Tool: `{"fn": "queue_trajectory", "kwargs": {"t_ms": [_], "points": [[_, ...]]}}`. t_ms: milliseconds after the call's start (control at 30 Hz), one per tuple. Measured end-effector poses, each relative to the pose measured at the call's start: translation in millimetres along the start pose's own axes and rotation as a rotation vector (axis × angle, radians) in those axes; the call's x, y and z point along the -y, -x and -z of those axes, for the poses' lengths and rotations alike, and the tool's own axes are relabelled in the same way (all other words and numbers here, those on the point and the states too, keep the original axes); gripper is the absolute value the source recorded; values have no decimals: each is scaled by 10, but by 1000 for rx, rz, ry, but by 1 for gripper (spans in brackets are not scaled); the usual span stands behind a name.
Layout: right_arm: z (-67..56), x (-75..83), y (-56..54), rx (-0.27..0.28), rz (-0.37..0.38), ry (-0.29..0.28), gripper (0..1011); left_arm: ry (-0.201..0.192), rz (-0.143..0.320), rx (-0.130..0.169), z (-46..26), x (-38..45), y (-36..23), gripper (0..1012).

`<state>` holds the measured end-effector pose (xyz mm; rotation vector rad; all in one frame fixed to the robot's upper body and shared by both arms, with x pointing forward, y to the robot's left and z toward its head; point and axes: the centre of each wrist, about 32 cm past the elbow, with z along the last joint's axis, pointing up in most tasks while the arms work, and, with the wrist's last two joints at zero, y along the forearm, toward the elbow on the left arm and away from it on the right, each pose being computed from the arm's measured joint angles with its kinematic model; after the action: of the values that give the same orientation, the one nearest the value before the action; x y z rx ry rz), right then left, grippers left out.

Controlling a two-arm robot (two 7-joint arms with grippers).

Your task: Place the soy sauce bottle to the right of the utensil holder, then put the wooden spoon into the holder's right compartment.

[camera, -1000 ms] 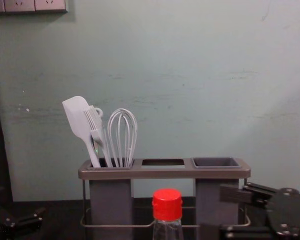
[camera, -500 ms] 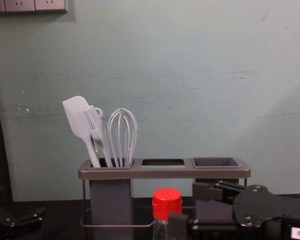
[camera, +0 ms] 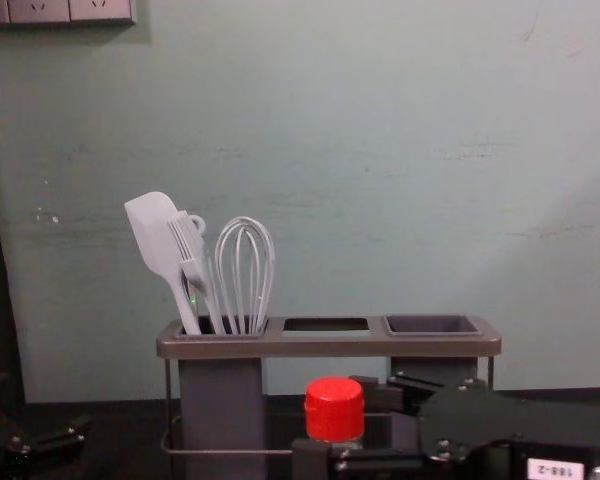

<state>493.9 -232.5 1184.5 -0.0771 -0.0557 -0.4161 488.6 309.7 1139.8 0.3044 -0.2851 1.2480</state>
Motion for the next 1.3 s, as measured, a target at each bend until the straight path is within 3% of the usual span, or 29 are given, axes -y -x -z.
{"fn": "queue_trajectory", "kwargs": {"t_ms": [433, 1033, 1300], "points": [[-50, -150, -31, 15, -18, 16, 1003, 0, 0, 0, 0, 0, 0, 1012], [-39, -167, -36, 12, -6, 8, 1003, 0, 0, 0, 0, 0, 0, 1011], [-42, -166, -37, 13, -6, 7, 824, 0, 0, 0, 0, 0, 0, 1012]]}}
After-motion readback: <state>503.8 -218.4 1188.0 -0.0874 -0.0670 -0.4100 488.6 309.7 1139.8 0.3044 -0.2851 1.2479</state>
